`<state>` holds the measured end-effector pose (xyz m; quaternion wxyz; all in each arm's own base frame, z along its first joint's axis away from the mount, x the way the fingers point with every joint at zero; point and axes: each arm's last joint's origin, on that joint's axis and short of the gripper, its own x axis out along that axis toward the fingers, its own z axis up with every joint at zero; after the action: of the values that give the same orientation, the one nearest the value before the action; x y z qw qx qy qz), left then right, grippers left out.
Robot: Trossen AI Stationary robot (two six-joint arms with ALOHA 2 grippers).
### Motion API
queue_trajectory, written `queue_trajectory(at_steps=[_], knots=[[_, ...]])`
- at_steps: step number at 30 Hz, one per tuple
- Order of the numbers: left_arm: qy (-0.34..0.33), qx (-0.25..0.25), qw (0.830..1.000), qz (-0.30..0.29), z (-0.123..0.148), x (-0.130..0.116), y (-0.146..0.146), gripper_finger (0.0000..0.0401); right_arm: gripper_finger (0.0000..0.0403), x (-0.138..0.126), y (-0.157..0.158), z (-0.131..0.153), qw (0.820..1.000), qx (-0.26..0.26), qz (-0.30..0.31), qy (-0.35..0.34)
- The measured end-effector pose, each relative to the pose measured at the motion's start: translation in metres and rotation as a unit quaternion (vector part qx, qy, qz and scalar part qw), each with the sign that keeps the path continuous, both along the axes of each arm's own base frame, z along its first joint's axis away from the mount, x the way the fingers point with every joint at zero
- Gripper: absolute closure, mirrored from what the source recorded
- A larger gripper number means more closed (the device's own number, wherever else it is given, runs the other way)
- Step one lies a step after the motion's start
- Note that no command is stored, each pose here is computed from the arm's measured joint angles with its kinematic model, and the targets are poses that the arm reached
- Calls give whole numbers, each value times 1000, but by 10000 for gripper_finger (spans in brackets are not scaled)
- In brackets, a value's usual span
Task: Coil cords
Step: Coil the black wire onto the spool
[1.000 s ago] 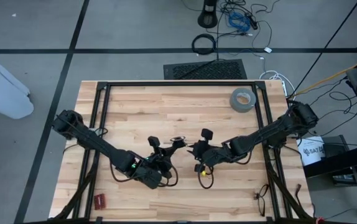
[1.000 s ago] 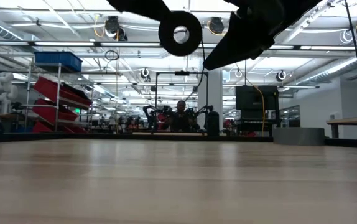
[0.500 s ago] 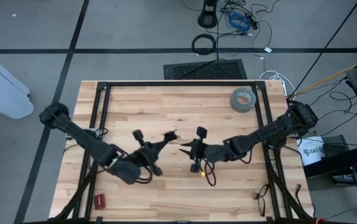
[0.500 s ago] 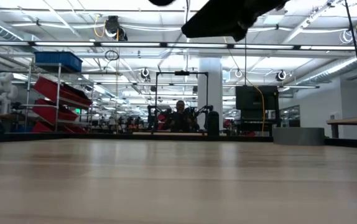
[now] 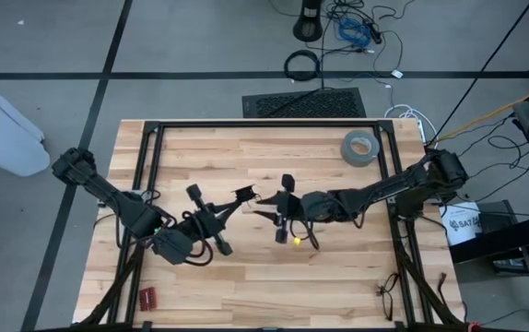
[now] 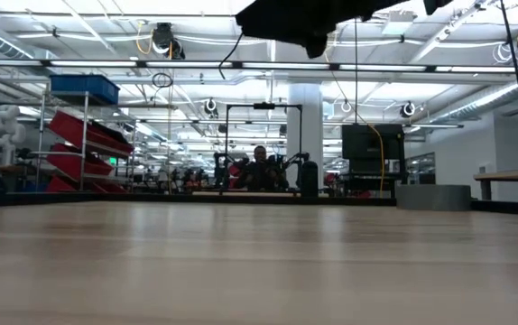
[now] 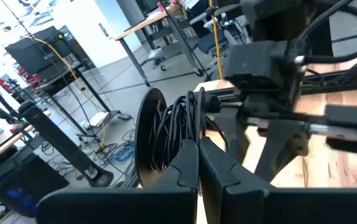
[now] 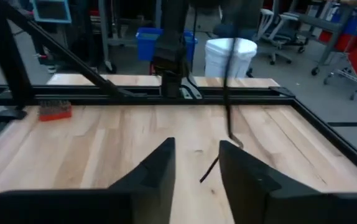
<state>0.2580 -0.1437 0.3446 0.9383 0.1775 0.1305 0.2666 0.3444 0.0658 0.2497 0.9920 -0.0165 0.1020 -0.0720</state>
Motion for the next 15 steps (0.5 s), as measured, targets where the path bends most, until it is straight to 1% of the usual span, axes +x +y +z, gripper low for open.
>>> queue_trajectory(at_steps=[3,4,8,12,15], knots=[[-3,-2,1000,0,2,-1,1,400,275,7,-4,-8,1000,-5,-6,-2],[-4,-3,1000,0,2,-2,1,400,267,10,-4,-10,1000,-5,-5,-13],[-4,-3,1000,-2,2,-2,1,400,245,22,-7,-24,999,2,11,-36],[-4,-3,1000,-6,2,-3,-2,400,246,31,-7,-37,999,-3,10,-51],[-4,-2,1000,-10,2,-5,-4,400,260,33,-7,-39,998,-10,8,-62]])
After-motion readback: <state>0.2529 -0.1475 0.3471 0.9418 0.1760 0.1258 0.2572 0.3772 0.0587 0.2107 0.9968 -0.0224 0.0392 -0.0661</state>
